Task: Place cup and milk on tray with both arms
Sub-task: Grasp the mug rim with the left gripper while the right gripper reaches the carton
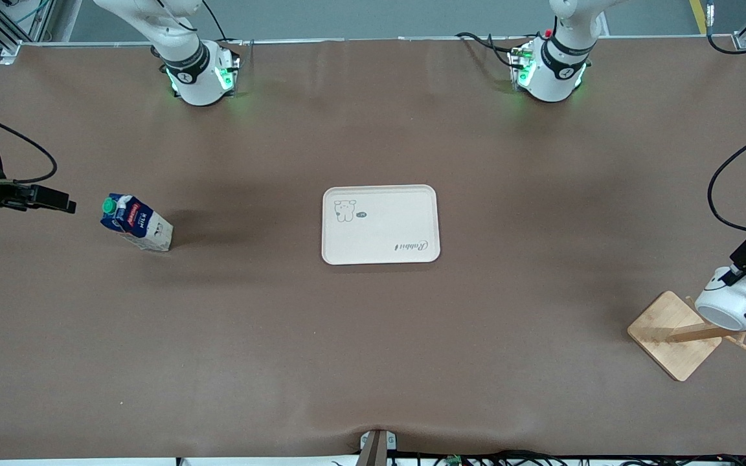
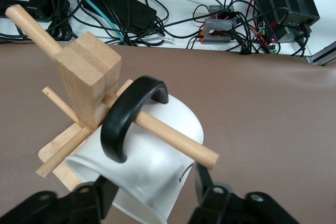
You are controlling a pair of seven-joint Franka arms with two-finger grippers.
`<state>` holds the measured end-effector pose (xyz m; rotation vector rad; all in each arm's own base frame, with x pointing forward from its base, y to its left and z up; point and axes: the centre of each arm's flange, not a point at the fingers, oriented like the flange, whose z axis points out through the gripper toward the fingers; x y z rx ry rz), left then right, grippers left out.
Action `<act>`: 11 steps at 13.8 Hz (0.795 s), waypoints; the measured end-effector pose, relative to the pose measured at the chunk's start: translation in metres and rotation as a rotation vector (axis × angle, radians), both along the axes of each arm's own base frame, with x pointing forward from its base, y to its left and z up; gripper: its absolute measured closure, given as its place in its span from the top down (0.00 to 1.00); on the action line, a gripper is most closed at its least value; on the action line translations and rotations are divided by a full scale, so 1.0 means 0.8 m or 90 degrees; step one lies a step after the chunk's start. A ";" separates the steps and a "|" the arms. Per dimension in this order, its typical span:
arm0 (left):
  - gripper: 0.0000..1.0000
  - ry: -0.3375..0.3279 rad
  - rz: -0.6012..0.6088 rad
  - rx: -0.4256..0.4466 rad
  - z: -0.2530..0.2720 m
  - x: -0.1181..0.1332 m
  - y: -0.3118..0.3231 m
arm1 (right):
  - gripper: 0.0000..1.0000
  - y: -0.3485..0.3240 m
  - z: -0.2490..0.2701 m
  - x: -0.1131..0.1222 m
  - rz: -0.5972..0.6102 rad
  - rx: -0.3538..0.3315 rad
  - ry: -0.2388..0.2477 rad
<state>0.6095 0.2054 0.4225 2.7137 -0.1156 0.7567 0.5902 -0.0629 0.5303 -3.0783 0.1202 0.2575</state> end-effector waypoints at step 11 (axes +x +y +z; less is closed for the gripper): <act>0.10 0.006 -0.024 -0.014 0.009 0.000 -0.016 | 1.00 -0.005 -0.130 -0.010 -0.008 0.011 0.074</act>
